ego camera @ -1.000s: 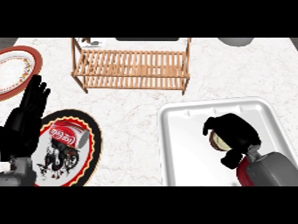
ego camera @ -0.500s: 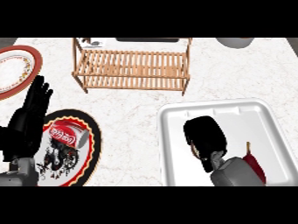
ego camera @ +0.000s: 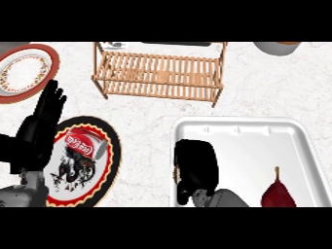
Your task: Pick the cupcake from the tray and place it in the tiered shelf
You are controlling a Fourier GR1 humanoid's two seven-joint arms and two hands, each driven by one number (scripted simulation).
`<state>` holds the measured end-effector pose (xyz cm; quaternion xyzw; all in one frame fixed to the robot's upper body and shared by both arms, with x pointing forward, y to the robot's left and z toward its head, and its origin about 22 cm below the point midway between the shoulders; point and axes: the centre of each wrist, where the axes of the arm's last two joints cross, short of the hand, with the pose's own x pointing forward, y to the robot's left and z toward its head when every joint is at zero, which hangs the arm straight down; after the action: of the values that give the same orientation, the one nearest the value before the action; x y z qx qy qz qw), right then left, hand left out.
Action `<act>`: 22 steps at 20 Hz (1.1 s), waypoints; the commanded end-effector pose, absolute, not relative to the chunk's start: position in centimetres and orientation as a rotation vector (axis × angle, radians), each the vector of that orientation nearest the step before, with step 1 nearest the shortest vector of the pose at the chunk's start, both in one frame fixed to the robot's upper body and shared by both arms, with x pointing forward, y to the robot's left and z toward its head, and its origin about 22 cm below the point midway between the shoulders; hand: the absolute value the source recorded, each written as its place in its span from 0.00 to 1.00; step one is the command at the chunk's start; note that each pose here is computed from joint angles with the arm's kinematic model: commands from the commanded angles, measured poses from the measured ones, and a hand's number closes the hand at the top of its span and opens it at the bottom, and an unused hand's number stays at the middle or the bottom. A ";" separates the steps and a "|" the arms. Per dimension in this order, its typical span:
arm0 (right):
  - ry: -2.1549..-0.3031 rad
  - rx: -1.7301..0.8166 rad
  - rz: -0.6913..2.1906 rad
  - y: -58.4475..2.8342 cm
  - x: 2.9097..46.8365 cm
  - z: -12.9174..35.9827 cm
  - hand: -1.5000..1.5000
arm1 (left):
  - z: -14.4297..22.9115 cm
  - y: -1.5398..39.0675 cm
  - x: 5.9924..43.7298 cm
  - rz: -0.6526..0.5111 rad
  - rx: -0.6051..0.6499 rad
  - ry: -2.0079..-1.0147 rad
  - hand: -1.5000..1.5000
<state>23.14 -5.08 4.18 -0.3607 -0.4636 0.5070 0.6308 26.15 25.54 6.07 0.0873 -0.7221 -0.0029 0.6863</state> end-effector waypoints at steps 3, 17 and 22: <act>-1.221 -0.764 0.870 -1.3 21.1 9.2 1.00 | 5.8 25.2 26.1 -0.006 0.177 -1.612 0.50; -1.450 -0.990 0.483 0.7 23.6 19.9 1.00 | 5.3 24.8 26.8 -0.004 0.206 -1.593 0.50; -1.442 -1.057 0.416 0.8 25.6 21.1 1.00 | 5.6 26.4 26.2 -0.006 0.228 -1.582 0.50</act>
<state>24.85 -0.18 19.28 -0.4215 -0.6785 0.2549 0.5449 26.36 25.82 5.47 0.0993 -0.7144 -0.0003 0.6927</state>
